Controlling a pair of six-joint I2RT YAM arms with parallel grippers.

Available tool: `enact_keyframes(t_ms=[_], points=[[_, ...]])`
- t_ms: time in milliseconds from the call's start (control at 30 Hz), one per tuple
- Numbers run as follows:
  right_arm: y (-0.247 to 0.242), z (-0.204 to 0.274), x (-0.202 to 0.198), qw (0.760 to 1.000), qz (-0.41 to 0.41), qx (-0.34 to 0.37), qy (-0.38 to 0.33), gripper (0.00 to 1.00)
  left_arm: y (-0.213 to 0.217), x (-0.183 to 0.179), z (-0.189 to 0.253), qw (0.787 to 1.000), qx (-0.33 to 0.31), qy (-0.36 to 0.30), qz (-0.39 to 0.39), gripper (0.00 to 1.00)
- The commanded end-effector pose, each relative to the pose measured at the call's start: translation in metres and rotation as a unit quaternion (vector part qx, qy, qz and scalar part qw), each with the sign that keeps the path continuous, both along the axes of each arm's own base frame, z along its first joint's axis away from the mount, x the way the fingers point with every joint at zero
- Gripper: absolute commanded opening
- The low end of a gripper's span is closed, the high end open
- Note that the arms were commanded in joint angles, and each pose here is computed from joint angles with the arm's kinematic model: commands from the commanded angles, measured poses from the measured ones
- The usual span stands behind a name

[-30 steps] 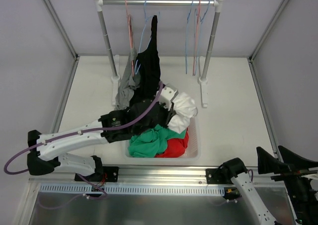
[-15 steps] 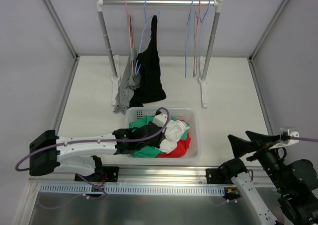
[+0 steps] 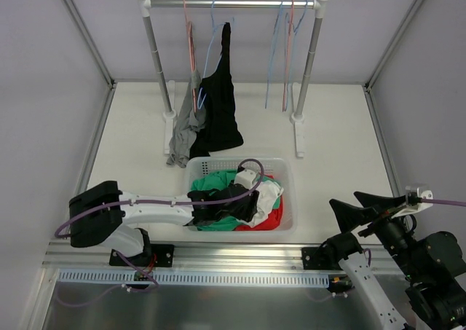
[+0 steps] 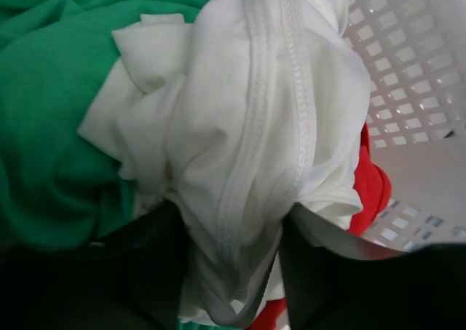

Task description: Remove the tank top from the hanger

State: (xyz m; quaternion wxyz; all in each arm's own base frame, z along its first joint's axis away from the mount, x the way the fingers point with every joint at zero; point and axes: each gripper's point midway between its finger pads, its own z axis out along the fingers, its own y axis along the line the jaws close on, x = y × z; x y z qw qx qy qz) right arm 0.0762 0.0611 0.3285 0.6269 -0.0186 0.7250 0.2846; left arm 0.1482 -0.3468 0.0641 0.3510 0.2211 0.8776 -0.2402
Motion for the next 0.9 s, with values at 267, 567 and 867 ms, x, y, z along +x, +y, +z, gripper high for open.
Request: enact_keyframes(t_ms=[267,567,867], points=[[0.005,-0.005,0.014,1.0,0.001,-0.012,0.004,1.0,0.049,0.0,0.084,0.998,-0.017,-0.06,0.02,0.99],[-0.027,-0.046,0.067,0.981,-0.118,-0.121,0.096,1.0,0.135,0.071,0.159,0.97,-0.03,-0.09,0.222,0.99],[-0.074,-0.058,0.069,0.935,-0.199,-0.256,0.142,1.0,0.316,0.037,0.169,0.891,-0.006,-0.089,0.446,0.99]])
